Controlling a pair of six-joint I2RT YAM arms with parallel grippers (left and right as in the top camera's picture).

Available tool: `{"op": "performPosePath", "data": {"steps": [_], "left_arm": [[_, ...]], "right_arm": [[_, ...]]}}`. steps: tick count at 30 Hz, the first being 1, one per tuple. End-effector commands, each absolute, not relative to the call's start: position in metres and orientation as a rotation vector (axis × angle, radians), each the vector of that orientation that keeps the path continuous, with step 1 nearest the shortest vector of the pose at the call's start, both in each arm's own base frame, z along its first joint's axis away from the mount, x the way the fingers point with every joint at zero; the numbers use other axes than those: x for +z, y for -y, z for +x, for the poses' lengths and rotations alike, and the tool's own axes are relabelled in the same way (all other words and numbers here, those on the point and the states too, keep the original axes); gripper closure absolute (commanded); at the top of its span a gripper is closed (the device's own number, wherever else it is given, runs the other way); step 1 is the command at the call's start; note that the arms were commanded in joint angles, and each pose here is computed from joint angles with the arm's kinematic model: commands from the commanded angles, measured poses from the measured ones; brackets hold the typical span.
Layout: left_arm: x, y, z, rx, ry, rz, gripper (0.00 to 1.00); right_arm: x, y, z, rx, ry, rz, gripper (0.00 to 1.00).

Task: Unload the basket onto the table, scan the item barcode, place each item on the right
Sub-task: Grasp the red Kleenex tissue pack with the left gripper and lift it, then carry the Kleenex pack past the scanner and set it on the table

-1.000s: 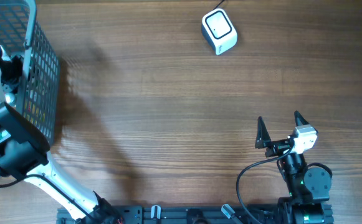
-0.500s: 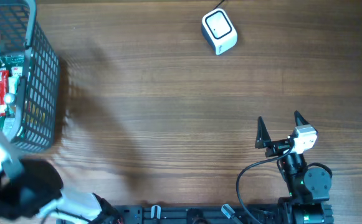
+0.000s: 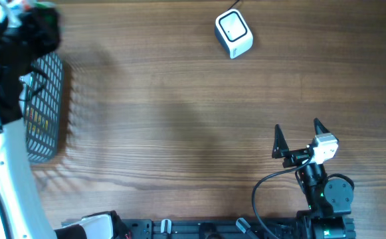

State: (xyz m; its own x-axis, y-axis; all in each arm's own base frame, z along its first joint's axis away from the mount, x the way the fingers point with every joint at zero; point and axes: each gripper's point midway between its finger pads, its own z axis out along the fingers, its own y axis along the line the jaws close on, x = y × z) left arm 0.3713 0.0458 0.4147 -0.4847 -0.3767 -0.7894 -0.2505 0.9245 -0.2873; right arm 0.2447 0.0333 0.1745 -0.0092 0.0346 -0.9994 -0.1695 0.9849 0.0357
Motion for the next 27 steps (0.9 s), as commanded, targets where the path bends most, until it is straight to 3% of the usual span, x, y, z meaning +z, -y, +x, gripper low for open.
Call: {"op": "performPosePath", "data": {"steps": [1, 14, 27], "left_arm": [[0.419, -0.009, 0.363, -0.187, -2.125, -0.358, 0.64], [0.299, 0.148, 0.368, -0.309, -2.596, 0.012, 0.66], [0.175, 0.294, 0.360, -0.214, -2.776, 0.341, 0.67]], "right_arm": [[0.176, -0.032, 0.244, 0.152, -1.562, -0.111, 0.00], [0.176, -0.032, 0.244, 0.152, -1.562, -0.111, 0.00], [0.176, -0.032, 0.244, 0.152, -1.562, -0.111, 0.00]]}}
